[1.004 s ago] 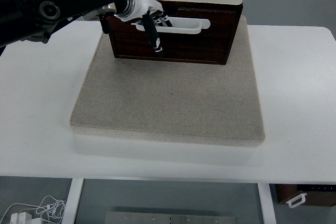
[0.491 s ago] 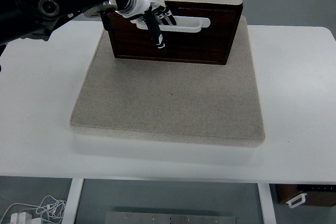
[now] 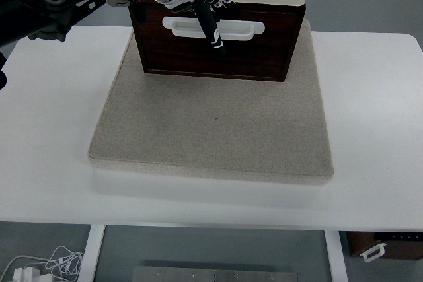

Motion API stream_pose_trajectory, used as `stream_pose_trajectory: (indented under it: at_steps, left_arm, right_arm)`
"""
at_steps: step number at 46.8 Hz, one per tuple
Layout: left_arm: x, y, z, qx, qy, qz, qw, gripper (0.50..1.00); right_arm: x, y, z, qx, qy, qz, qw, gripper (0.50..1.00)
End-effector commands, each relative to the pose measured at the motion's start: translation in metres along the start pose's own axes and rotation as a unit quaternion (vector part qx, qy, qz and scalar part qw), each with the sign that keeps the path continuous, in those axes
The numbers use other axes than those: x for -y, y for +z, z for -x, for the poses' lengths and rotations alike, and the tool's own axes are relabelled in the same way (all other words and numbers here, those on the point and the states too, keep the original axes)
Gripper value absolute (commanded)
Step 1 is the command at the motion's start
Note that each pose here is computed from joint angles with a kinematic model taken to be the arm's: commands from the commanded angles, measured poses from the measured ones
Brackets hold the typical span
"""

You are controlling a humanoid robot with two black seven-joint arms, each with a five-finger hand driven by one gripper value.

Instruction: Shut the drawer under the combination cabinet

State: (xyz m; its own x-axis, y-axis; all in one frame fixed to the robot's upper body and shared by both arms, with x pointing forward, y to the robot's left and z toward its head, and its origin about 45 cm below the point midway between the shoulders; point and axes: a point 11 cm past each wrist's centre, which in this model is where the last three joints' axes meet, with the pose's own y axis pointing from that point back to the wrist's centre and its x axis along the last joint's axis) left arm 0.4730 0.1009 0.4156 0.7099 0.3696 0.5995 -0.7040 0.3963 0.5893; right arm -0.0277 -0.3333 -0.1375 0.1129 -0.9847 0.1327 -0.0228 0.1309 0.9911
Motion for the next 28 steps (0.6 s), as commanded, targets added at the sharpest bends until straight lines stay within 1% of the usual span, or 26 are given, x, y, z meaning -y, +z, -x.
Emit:
stream_pose_trajectory:
  at_steps: [1,9,17,22,28]
  left_arm:
    - [-0.009,0.015,-0.004,-0.006,-0.011,0.030,0.999,1.000]
    - [-0.034,0.045,-0.015,-0.023,-0.039,0.107,0.993,1.000]
    - [-0.065,0.069,-0.031,-0.043,-0.063,0.196,0.978,1.000]
    - [-0.086,0.080,-0.041,-0.070,-0.081,0.264,0.959,1.000]
    - [-0.117,0.094,-0.060,-0.120,-0.087,0.352,0.924,1.000]
  right_arm:
    - [0.000,0.000,0.000,0.000,0.000,0.000,1.000,0.952]
    - [0.000,-0.001,0.000,0.000,0.000,0.000,1.000,0.952]
    - [0.000,0.000,0.000,0.001,0.000,0.000,1.000,0.952]
    - [0.000,0.000,0.000,0.000,0.000,0.000,1.000,0.952]
    - [0.000,0.000,0.000,0.000,0.000,0.000,1.000,0.952]
